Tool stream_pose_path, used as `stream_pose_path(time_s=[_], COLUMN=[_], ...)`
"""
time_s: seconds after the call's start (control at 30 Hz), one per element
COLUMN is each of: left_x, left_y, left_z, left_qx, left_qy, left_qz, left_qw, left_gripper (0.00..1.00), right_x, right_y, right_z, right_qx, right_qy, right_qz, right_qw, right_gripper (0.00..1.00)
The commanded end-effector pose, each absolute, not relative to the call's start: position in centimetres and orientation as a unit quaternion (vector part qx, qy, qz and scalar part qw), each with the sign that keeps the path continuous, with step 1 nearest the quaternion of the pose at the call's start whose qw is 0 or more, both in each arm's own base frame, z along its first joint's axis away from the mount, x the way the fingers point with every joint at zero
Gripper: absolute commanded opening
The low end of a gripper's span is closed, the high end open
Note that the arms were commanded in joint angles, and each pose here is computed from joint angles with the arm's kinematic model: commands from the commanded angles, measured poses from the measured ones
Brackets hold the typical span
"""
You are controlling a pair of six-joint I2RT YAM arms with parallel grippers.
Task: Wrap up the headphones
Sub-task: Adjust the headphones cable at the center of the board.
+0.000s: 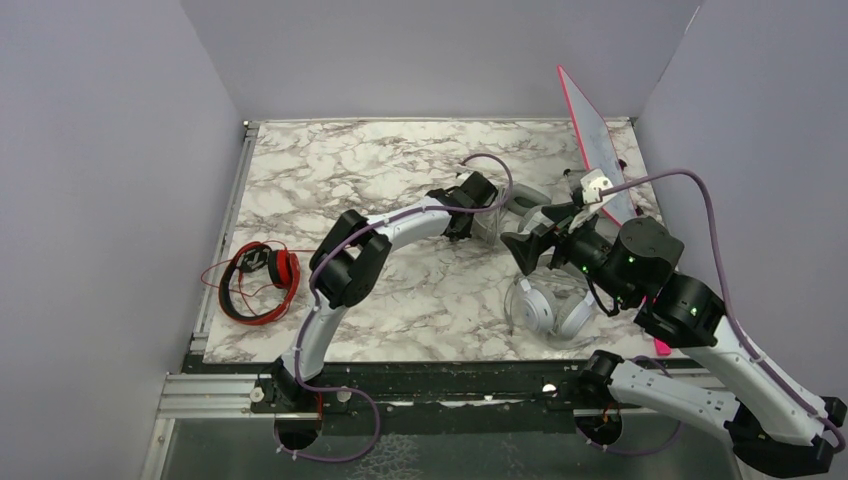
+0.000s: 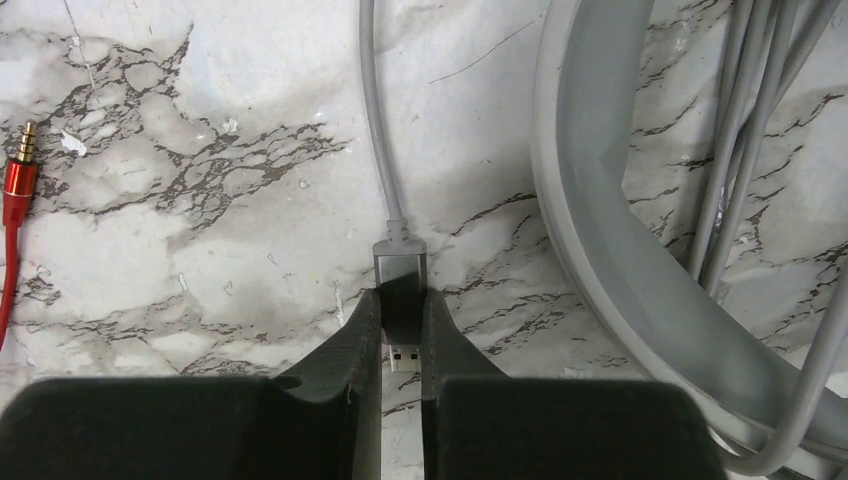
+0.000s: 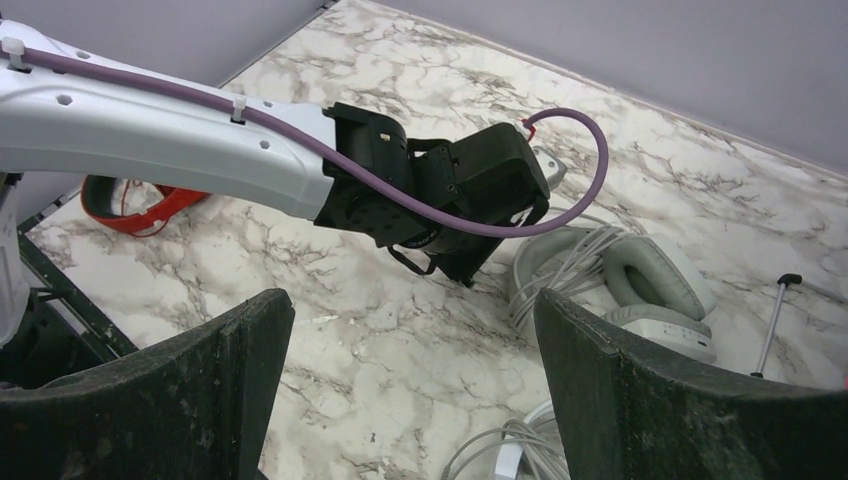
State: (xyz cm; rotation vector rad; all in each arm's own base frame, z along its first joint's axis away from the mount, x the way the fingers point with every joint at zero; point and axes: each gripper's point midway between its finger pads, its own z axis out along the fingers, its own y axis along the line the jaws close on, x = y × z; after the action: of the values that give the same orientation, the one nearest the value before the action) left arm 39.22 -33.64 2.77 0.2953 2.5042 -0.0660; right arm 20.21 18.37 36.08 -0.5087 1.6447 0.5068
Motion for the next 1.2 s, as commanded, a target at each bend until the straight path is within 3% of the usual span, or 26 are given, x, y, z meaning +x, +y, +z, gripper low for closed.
stream_pose_path(time_s=[0.0, 0.37, 0.67, 0.9, 1.17], left_x=[38.9, 39.8, 36.8, 33.0, 29.3], left_y=[-32.2, -33.3, -38.8, -41.8, -43.0], left_z=[4.1, 12.7, 16.1, 16.2, 13.7], left_qx=[0.123, 0.104, 0.122, 0.128, 0.113], left_qy=[0.946, 0.924, 0.913, 0.904, 0.908], left_qz=[-0.003, -0.057, -0.217, -0.296, -0.318], left_qw=[0.299, 0.364, 0.322, 0.281, 0.251], left_gripper=[0.00, 0.00, 0.00, 0.00, 0.00], right_x=[19.7, 19.6, 19.6, 19.7, 19.7], right_y=[18.0, 18.0, 18.2, 18.1, 18.0], right_z=[37.9, 37.9, 38.6, 38.6, 39.0], right_qx=[-0.215, -0.212, -0.210, -0.209, -0.208], right_qy=[0.702, 0.703, 0.699, 0.699, 0.697], right_qz=[0.234, 0.238, 0.242, 0.240, 0.240], right_qw=[0.637, 0.635, 0.640, 0.640, 0.643], right_gripper=[0.95, 0.95, 0.95, 0.95, 0.95])
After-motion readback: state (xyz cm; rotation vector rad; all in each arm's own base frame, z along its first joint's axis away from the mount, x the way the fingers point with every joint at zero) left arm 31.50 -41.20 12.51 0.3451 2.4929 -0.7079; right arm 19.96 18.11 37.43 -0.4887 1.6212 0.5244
